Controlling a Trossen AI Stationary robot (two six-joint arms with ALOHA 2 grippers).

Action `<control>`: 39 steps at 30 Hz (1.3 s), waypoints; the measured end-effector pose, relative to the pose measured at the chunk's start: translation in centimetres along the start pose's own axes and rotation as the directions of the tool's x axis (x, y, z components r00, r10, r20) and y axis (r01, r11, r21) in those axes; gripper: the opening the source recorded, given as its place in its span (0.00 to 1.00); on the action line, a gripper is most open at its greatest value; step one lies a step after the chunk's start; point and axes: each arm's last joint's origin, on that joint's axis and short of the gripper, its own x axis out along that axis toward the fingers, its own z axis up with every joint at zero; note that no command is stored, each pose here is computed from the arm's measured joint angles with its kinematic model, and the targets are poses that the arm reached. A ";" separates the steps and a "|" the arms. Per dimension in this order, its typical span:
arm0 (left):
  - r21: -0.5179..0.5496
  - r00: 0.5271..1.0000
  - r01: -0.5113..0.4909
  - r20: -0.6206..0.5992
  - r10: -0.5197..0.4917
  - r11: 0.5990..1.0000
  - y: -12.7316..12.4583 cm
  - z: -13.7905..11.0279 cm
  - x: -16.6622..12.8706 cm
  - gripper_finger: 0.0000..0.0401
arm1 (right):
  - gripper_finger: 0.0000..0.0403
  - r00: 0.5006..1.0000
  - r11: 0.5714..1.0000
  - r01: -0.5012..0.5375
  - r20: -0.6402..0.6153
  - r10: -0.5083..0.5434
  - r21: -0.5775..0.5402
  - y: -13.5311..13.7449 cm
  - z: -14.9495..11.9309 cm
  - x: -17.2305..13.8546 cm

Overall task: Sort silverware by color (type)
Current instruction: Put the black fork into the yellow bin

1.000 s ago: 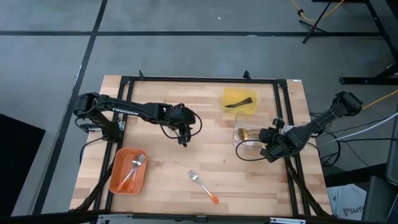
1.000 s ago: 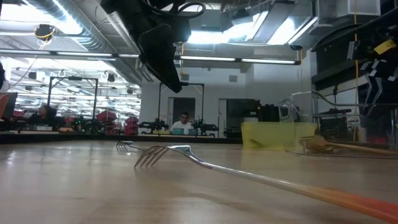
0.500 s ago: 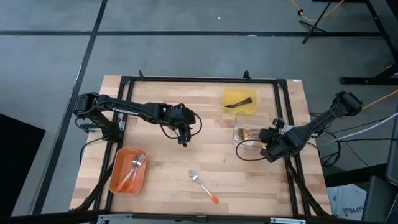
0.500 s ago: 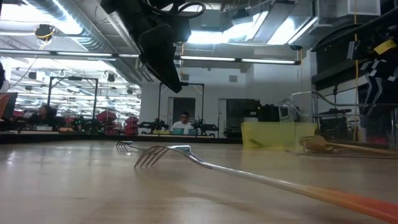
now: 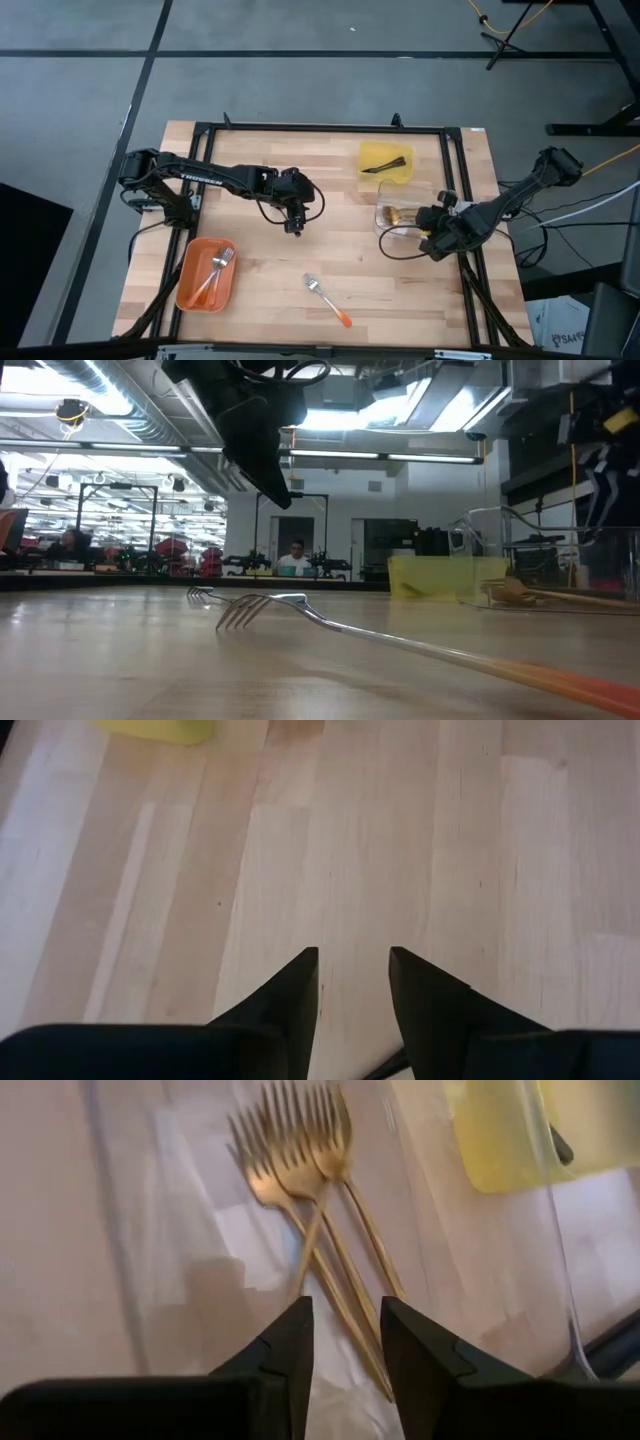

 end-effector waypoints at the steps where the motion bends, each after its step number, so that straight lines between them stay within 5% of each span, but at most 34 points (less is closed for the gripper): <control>1: 0.001 1.000 0.000 0.000 0.000 1.000 0.0 0.0 0.0 0.30 | 0.27 1.000 1.000 -0.010 0.009 0.010 0.007 0.1 0.3 -0.3; 17: 0.046 1.000 0.003 0.000 -0.003 0.999 0.0 0.0 0.0 0.30 | 0.27 0.963 0.999 -0.029 0.266 0.033 -0.019 0.0 4.3 -5.2; 30: 0.082 1.000 0.029 -0.013 -0.028 0.996 1.4 0.0 0.4 0.30 | 0.27 0.892 0.968 0.001 0.437 0.113 -0.253 1.3 6.1 -6.1; 39: 0.128 0.991 0.097 -0.103 -0.084 0.987 2.5 -0.8 3.1 0.30 | 0.27 0.880 0.977 0.005 0.465 0.098 -0.215 0.8 7.2 -5.8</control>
